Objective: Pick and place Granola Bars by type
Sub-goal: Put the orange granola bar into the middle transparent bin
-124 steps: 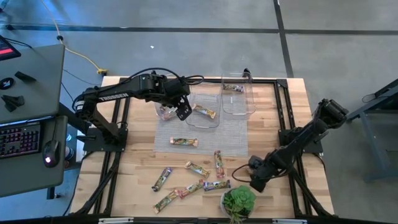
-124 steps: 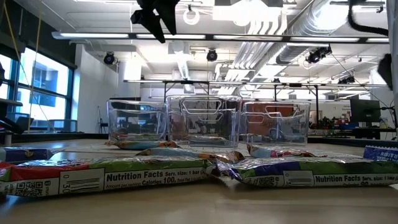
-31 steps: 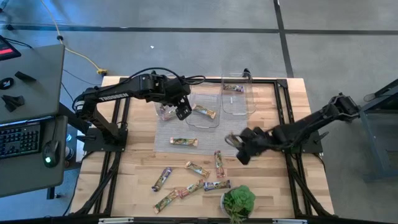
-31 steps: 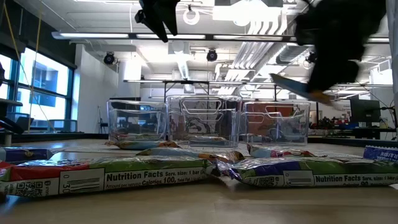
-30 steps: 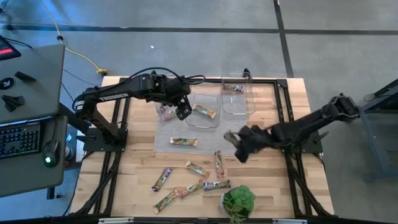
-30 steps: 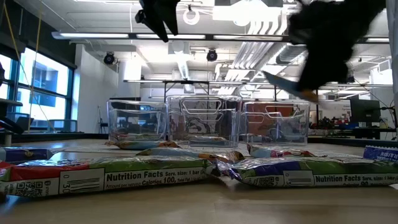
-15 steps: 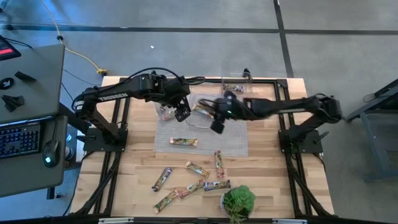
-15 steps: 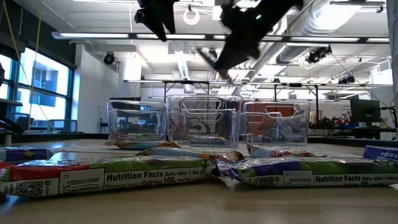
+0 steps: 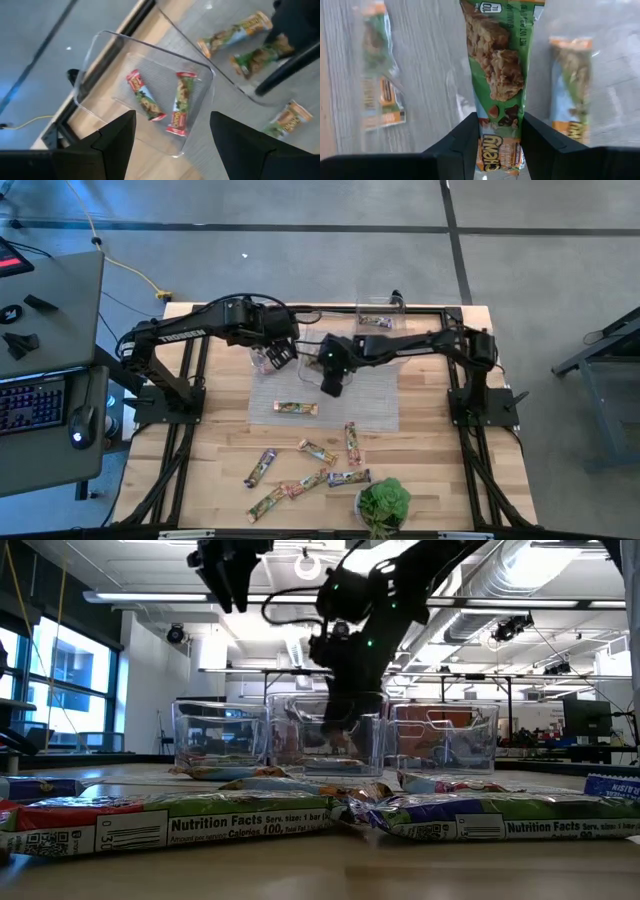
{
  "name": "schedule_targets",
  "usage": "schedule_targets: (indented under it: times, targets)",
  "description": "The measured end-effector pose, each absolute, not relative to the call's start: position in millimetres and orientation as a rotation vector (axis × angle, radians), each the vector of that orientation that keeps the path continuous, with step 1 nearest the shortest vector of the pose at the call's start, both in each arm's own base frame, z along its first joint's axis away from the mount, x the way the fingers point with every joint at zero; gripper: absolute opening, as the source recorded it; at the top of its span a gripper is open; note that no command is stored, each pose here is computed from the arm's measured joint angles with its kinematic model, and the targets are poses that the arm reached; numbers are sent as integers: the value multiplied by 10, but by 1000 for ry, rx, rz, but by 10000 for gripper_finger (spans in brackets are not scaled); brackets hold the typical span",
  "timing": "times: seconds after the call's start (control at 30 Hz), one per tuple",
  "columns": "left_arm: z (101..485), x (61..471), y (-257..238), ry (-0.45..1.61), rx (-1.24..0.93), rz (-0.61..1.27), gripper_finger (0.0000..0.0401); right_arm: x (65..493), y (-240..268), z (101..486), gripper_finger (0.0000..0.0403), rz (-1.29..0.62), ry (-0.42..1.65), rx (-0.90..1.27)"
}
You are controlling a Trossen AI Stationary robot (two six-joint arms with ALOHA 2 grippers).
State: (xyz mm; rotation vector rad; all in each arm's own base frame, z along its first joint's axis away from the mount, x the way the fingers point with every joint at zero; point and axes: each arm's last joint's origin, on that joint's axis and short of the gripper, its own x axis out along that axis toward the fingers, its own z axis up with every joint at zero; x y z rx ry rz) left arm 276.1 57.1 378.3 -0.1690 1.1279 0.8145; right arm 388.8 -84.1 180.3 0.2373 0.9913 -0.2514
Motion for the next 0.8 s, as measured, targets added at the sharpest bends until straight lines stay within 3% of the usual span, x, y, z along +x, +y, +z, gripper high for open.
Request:
schedule_targets:
  times: [0.23, 0.63, 0.8]
  targets:
    - [3780, 2761, 566, 1134, -179, 801, 248, 3897, -866, 1727, 122, -298, 1015, 180]
    - [3769, 2738, 555, 1173, -188, 774, 248, 3909, -879, 1744, 175, -298, 1005, 124]
    - [3864, 2552, 530, 1176, -207, 822, 248, 3968, -872, 2098, 177, -305, 1012, 64]
